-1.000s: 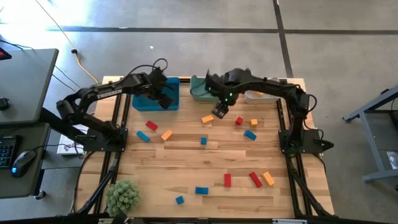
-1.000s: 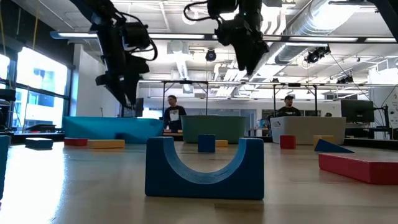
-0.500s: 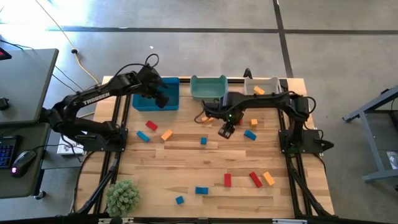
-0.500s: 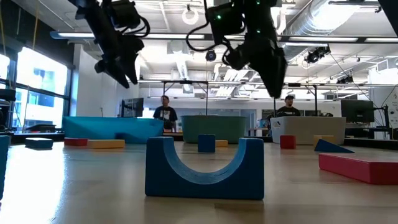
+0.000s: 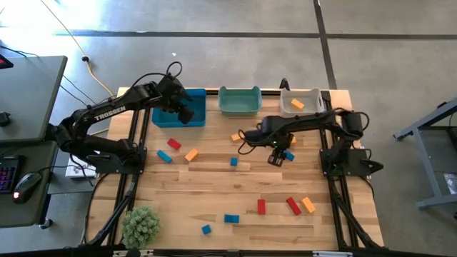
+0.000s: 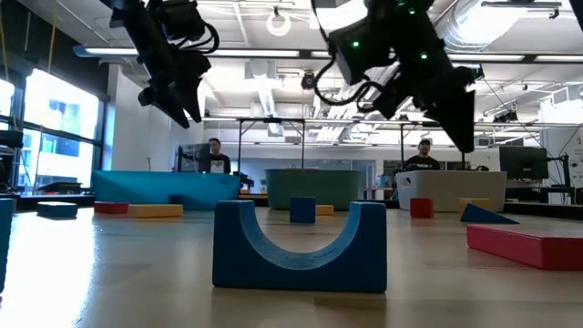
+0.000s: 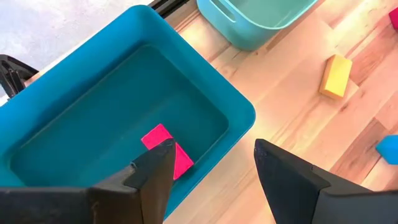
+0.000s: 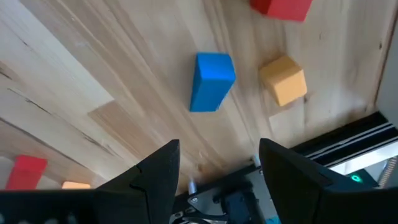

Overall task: Sort & place blocks by color
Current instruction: Put the blue block into the green bin

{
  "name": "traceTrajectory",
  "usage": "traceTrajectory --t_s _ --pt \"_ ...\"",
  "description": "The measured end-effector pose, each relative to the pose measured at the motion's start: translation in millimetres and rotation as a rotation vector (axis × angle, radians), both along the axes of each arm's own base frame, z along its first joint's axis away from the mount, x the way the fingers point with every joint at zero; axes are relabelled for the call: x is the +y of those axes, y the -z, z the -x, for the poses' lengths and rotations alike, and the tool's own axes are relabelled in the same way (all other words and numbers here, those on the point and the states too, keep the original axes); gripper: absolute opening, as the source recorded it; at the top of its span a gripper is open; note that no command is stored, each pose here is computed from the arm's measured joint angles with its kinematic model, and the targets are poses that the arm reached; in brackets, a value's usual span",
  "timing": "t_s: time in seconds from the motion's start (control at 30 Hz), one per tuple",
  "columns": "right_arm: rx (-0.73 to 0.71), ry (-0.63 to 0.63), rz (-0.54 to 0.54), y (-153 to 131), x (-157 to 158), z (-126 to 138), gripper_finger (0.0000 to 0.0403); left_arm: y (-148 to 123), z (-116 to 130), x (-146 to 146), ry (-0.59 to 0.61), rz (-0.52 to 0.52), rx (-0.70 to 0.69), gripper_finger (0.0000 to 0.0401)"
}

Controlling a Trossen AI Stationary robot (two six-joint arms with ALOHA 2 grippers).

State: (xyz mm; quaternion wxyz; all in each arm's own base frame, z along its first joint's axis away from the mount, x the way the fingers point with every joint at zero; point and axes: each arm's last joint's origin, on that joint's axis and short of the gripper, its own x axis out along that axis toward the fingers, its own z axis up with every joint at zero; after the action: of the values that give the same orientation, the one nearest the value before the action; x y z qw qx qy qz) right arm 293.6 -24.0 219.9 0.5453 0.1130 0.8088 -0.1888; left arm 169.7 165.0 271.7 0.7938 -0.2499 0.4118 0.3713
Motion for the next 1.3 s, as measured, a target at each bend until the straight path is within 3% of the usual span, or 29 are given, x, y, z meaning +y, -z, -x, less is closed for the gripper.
traceTrajectory --t_s 0.27,0.47,0.67,0.97,1.3 --pt "-0.154 0.065 -0.006 -7 4 39 0.0209 0 0 0 0.0 0.0 0.0 0.0209" --pt "-0.326 0.092 -0.055 -10 6 58 0.0209 0 0 0 -0.003 0.001 -0.002 0.0208" --pt "-0.41 0.127 -0.063 -1 2 75 0.0209 0 0 0 -0.019 0.009 -0.009 0.0208" --pt "-0.441 0.167 -0.017 18 -11 82 0.0209 0 0 0 -0.026 0.011 -0.012 0.0209" --pt "-0.503 0.261 0.009 19 -20 77 0.0209 0 0 0 -0.046 0.02 -0.021 0.0209"
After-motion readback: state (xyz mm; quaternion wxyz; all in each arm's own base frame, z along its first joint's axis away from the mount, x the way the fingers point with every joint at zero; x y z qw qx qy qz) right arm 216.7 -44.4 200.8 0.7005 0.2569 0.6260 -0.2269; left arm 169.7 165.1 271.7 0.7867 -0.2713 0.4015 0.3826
